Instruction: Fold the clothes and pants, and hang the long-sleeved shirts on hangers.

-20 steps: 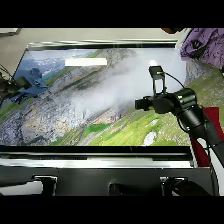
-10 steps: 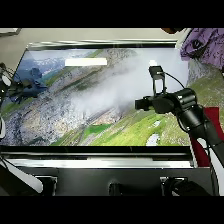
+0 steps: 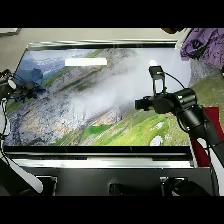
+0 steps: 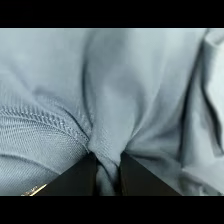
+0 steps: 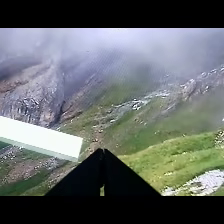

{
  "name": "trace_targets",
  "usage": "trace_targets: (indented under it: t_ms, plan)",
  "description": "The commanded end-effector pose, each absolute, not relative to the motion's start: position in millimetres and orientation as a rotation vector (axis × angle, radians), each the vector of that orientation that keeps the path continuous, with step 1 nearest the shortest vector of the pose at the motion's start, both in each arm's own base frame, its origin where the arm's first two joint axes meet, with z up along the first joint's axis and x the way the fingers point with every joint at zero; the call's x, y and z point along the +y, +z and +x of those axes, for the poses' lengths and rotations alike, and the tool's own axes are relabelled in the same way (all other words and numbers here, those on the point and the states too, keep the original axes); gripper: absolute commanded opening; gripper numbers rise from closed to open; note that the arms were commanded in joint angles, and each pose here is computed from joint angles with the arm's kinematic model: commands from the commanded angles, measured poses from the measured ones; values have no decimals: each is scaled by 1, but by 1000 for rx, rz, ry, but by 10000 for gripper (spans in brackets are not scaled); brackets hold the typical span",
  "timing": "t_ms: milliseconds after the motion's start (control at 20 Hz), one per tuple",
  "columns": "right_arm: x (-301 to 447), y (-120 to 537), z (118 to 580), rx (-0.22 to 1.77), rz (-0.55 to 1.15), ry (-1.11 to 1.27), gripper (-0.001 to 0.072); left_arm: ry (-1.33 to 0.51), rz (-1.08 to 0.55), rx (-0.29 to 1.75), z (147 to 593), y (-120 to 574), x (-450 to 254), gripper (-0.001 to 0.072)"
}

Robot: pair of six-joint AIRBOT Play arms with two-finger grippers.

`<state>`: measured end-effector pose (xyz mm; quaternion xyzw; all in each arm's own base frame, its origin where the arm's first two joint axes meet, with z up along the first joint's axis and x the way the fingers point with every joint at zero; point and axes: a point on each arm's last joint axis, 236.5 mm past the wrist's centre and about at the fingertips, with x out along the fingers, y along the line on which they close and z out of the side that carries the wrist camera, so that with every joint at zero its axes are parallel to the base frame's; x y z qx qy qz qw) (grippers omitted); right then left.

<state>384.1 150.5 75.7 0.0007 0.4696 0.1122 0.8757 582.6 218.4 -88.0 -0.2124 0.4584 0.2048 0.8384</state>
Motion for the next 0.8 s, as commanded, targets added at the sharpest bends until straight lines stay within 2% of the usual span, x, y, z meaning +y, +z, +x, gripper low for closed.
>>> trace_targets:
  t_ms: [0,250,450,600,750]
  plan:
    - [151,76,384,979,1,235,34,307,-464,1039,573,-47,170,13]
    - [151,76,384,979,1,235,34,52,-379,1106,538,49,22,13]
    - [151,76,384,979,1,235,34,-155,-316,1151,473,95,-123,13]
    - [151,76,384,979,2,236,34,-313,-255,1213,407,100,-228,13]
    - [151,76,384,979,1,235,34,-416,-180,1308,341,66,-306,14]
